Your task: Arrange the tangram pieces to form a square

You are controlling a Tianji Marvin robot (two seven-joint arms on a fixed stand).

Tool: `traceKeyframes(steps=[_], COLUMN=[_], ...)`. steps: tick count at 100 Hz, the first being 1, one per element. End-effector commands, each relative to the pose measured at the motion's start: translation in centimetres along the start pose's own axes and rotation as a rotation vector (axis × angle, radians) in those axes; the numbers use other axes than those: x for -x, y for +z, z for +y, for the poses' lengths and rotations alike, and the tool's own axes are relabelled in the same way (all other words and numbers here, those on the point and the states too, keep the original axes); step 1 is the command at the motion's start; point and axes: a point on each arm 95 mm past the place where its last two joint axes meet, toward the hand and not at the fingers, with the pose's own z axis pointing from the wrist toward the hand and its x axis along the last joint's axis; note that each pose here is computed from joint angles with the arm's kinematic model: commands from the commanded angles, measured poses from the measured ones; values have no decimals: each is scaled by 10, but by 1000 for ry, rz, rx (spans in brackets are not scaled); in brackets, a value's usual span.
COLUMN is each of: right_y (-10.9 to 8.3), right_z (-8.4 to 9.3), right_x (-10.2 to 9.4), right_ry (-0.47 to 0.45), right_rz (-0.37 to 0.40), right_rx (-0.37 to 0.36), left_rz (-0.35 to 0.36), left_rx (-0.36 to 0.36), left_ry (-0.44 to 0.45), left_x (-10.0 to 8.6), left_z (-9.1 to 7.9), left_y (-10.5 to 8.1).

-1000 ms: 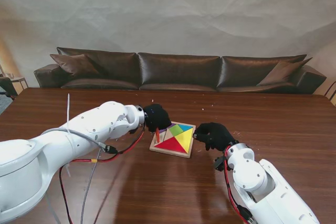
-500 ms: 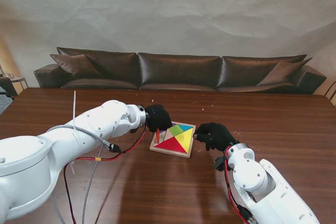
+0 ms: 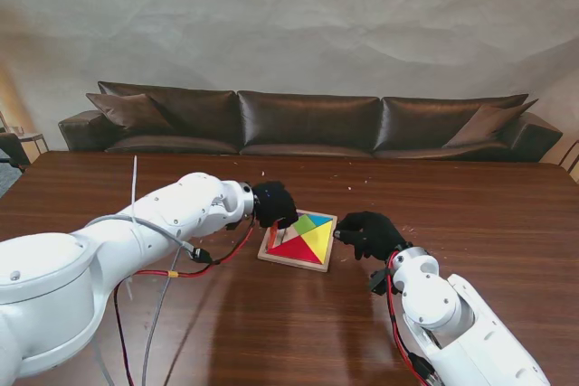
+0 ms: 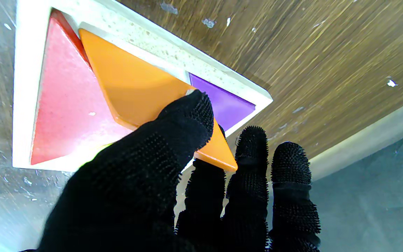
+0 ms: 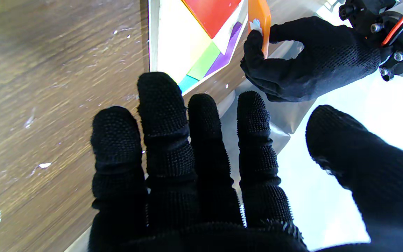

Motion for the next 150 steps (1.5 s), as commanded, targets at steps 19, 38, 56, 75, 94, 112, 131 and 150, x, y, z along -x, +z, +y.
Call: traceKeyframes(steps=[19,38,56,75,94,112,131,150], right_y=[0,0,1,1,1,1,2,2], right_z=[-3,-3,-3,-3,-4,-4,-4,-4], right_x=[1,2,2,2,2,2,3,3], right_ry=[10,13,15,16,17,18,19,20], right_rz=[-7,-7,-9,-10,-11,-11,-11,-12], right_rx=[-13,-13,-14,-17,-19,-21,-21,-21], left_rz=[15,15,13,15,14,16,21,21], left_rx=[24,25,23,25,26,23,26,24], left_ry=[1,1,-8,-9,-11,-8,-4,-4], left_x=[-4,-4,-4,-4,-3,-4,-4,-4], left_z=[0,1,2,3,3,4,3,3], left_y=[5,5,5,5,5,5,6,6])
